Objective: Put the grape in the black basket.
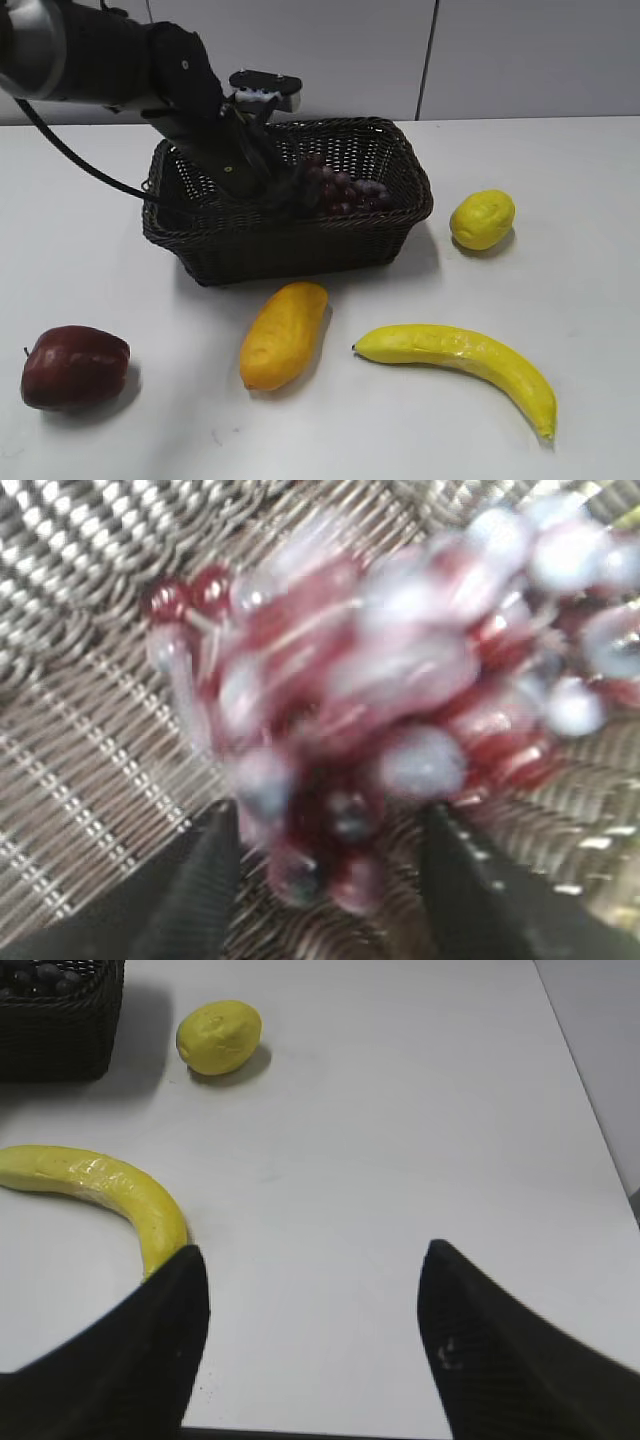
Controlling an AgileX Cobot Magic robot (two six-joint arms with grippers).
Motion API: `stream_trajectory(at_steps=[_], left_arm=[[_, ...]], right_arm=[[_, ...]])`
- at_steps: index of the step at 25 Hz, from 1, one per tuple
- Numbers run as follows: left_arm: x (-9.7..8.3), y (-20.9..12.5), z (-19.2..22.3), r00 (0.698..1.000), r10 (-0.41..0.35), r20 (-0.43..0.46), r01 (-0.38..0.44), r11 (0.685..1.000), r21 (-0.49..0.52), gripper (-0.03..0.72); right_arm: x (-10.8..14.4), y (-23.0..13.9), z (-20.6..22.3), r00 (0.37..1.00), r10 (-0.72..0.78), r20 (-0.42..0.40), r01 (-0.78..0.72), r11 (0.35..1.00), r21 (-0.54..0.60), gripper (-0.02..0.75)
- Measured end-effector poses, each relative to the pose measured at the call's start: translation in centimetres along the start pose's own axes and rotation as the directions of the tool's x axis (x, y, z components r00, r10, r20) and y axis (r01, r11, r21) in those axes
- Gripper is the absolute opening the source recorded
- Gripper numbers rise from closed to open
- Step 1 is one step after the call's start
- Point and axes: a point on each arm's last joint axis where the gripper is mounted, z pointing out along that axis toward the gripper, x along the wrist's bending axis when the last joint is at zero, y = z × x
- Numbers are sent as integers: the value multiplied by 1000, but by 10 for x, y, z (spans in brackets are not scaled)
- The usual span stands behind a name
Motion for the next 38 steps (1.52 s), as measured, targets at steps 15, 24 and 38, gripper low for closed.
stream_trajectory(at_steps=[15, 24, 38], left_arm=[[25, 25, -99, 996, -63, -61, 48, 973, -227, 561], [56, 21, -166, 978, -187, -92, 147, 933, -329, 518], [134, -53, -202, 886, -358, -296, 392, 918, 63, 501]], right_arm=[[0, 0, 0, 1000, 0, 0, 0, 1000, 0, 500], [0, 0, 0, 1000, 0, 0, 0, 1000, 0, 500], [0, 0, 0, 1000, 0, 0, 0, 1000, 0, 500]])
